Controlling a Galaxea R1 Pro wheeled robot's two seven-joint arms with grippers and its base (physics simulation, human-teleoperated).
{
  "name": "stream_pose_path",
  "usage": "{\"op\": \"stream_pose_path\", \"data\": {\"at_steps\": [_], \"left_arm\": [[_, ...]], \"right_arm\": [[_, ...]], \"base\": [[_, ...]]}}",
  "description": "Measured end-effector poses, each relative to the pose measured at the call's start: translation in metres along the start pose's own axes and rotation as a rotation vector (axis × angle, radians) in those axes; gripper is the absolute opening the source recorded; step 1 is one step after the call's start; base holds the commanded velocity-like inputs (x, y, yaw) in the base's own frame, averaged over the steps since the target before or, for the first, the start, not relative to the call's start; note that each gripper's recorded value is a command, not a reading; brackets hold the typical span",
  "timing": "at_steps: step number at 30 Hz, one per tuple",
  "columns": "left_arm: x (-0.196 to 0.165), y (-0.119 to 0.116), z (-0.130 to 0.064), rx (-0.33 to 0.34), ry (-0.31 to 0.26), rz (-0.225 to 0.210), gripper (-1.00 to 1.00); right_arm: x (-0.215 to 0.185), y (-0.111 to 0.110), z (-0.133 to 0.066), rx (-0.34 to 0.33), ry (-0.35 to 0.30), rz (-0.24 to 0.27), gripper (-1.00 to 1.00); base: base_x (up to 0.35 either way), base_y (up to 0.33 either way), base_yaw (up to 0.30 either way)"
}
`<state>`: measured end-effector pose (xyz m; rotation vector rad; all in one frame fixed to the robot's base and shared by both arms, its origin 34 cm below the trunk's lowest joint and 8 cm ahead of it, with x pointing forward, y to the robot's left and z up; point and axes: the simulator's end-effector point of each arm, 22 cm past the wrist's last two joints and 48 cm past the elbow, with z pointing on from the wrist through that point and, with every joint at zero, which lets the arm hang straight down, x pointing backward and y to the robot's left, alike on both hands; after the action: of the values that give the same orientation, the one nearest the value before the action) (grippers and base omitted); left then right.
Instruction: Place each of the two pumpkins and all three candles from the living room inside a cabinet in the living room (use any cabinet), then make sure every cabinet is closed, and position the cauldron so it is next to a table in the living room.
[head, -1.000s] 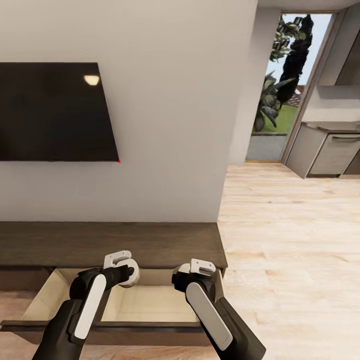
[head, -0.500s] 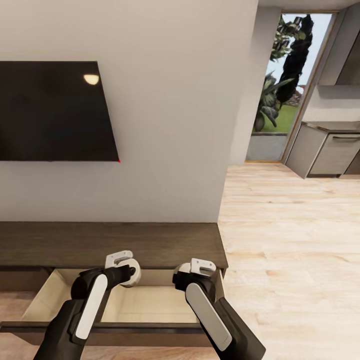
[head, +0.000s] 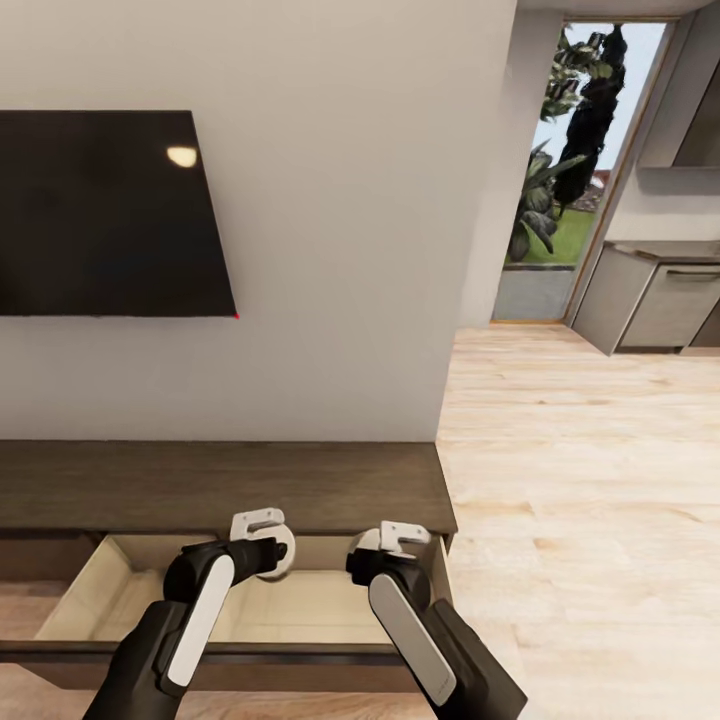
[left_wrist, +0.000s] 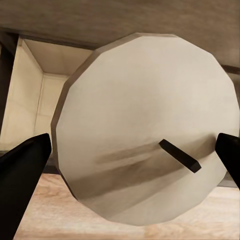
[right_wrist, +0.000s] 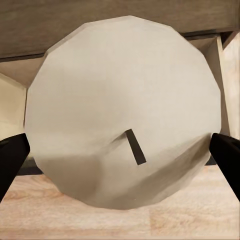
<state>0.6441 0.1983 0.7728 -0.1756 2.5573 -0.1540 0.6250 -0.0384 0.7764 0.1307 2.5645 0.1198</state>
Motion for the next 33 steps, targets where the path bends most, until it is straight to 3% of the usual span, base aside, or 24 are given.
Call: {"op": "stream_pose_path", "data": {"at_steps": [13, 19, 33], "left_arm": [[0.019, 0.005, 0.024, -0.008, 0.017, -0.001, -1.00], [0.030, -0.008, 0.035, 0.008, 0.017, 0.036, -1.00], [0.042, -0.008, 0.056, 0.010, -0.001, 0.040, -1.00]], "right_arm": [[0.006, -0.009, 0.021, 0.028, -0.014, -0.016, -1.00], [0.015, -0.018, 0.039, 0.058, 0.009, -0.031, -1.00], [0.025, -0.022, 0.060, 0.063, -0.013, -0.003, -1.00]], "base": [[0.000, 0.000, 0.000], [0.000, 0.000, 0.000], [0.000, 0.000, 0.000]]}}
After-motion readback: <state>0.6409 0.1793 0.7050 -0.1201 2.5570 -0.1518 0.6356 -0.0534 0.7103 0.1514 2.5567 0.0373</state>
